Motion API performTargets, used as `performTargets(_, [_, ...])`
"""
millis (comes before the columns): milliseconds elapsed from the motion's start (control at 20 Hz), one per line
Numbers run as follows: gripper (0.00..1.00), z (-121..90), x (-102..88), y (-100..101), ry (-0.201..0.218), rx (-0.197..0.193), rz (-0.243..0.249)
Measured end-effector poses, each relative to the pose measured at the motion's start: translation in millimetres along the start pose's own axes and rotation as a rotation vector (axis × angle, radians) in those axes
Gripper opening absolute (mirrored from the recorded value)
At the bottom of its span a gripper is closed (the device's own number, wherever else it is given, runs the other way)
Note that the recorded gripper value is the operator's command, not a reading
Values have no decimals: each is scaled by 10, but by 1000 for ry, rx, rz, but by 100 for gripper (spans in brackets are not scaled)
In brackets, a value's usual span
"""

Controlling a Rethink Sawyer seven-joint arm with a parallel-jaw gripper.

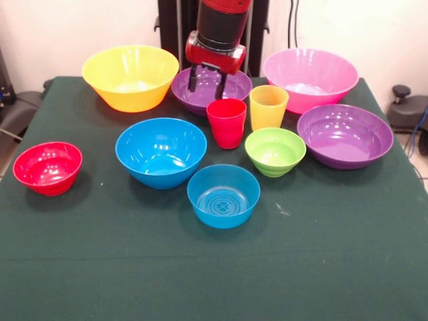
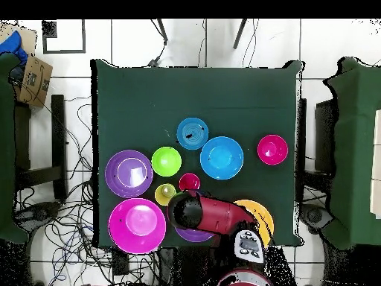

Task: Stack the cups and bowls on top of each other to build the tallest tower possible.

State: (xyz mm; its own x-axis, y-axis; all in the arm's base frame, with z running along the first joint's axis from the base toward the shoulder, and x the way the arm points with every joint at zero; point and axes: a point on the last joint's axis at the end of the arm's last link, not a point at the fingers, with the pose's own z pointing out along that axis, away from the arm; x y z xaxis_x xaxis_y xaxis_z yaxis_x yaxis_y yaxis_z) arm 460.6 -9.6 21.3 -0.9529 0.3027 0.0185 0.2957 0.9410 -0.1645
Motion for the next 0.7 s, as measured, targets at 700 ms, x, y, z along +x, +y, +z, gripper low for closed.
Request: performTargets(700, [100,-19,-40,47,-5,-17,5])
